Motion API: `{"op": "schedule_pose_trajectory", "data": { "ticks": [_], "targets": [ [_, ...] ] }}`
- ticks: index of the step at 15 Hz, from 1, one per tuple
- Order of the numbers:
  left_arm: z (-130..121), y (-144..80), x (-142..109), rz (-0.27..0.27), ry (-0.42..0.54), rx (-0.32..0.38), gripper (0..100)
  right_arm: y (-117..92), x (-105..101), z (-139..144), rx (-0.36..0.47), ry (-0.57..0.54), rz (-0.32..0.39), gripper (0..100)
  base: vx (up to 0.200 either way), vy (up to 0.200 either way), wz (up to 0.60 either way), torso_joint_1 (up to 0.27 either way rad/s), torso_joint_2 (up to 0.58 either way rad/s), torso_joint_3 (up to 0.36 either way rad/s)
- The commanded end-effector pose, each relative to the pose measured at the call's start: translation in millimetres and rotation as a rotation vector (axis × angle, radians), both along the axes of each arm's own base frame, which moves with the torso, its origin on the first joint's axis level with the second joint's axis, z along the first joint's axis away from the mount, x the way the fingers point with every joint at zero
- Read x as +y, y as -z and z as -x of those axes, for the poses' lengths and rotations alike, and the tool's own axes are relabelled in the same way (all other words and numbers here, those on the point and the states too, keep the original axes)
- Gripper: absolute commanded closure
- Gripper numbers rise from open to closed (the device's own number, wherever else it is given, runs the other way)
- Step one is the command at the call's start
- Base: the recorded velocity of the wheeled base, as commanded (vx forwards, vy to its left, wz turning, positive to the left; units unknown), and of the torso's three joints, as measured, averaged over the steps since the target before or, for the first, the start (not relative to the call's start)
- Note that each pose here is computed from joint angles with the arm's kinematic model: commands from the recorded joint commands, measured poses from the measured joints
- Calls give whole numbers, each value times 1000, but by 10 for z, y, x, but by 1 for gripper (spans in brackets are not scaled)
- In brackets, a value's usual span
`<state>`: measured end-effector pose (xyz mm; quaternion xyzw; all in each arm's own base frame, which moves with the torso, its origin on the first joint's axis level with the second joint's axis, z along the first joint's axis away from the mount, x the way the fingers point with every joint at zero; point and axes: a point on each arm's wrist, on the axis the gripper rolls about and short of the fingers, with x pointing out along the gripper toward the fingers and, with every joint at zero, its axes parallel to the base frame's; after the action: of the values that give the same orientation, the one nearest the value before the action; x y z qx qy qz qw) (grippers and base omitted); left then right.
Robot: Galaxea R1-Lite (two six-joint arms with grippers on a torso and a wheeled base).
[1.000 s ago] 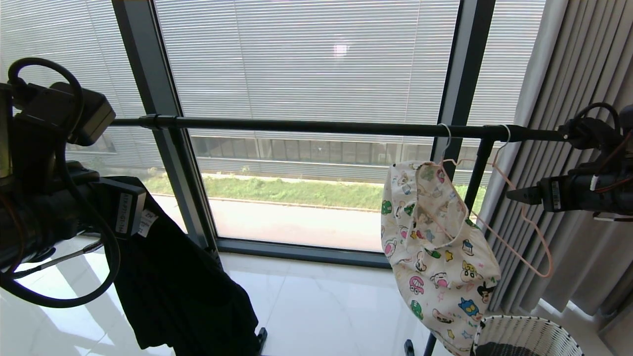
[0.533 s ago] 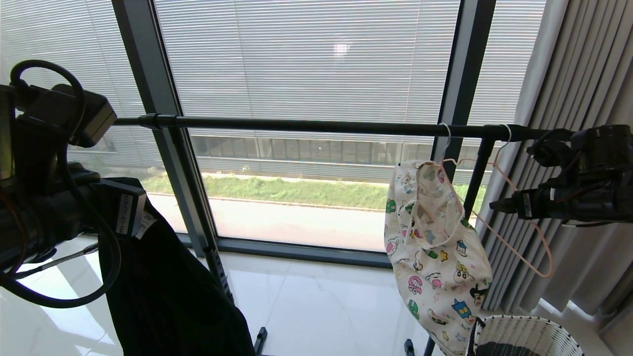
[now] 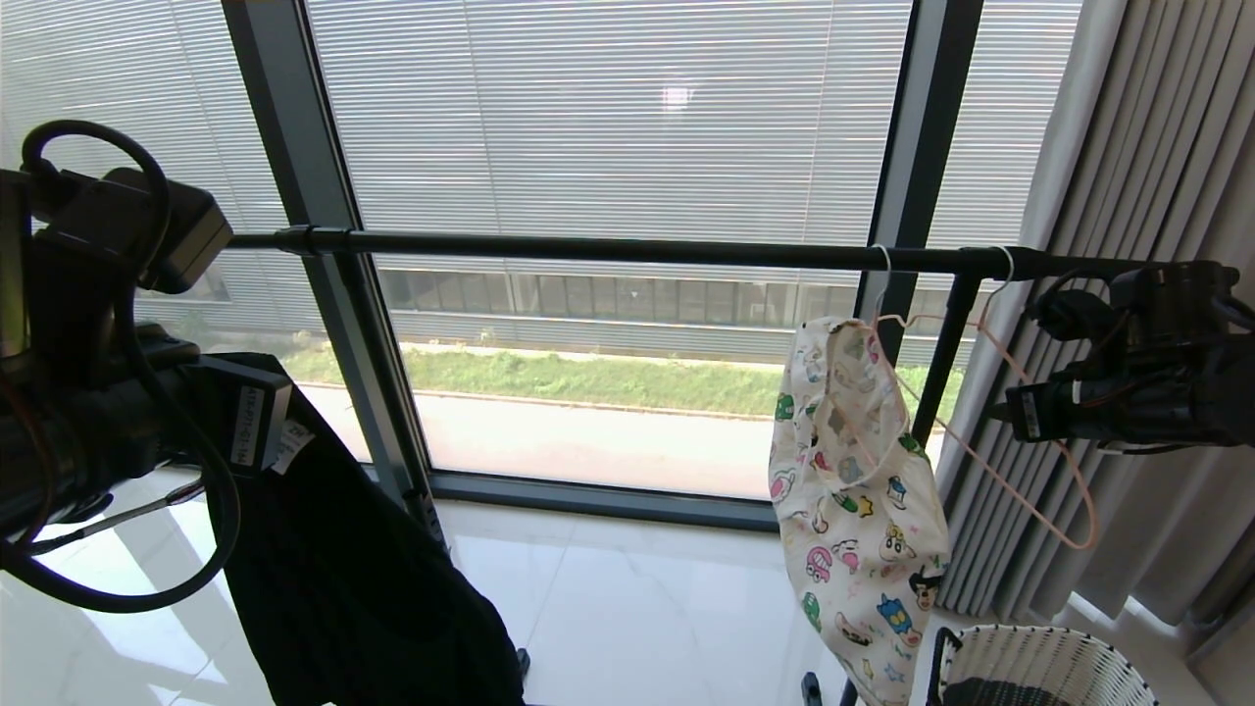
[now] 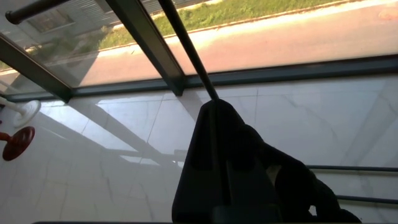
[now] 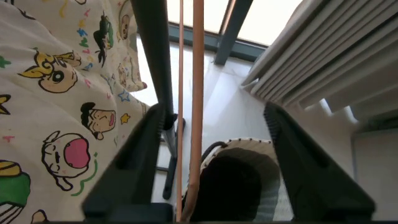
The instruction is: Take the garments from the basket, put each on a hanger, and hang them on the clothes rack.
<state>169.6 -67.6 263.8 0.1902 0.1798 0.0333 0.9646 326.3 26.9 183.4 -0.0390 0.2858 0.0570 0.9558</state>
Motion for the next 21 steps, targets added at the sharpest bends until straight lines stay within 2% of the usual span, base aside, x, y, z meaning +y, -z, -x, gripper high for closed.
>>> {"op": "schedule_pose_trajectory", "data": {
  "ticks": [1, 5, 9, 12, 15, 21],
  "targets": [
    [4, -2, 2, 0, -1, -1, 100, -6, 6, 3, -2, -3, 1, 100, 0, 0, 0, 0, 0, 0],
    [10, -8, 8, 2, -2, -4, 100, -34, -1, 10, -30, 8, 1, 100, 0, 0, 0, 0, 0, 0],
    [23, 5, 11, 0, -1, -1, 100, -100, -4, 84, -120, 14, -2, 100, 0, 0, 0, 0, 0, 0],
    [49, -14, 24, 4, -2, -11, 100, -154, -33, 198, -199, 76, 15, 100, 0, 0, 0, 0, 0, 0],
    [76, -45, 37, 13, -2, -29, 100, -163, -59, 382, -226, 129, 15, 100, 0, 0, 0, 0, 0, 0],
    [179, -60, 88, 20, -2, -54, 100, -263, -97, 828, -267, 138, 8, 100, 0, 0, 0, 0, 0, 0]
  ]
}}
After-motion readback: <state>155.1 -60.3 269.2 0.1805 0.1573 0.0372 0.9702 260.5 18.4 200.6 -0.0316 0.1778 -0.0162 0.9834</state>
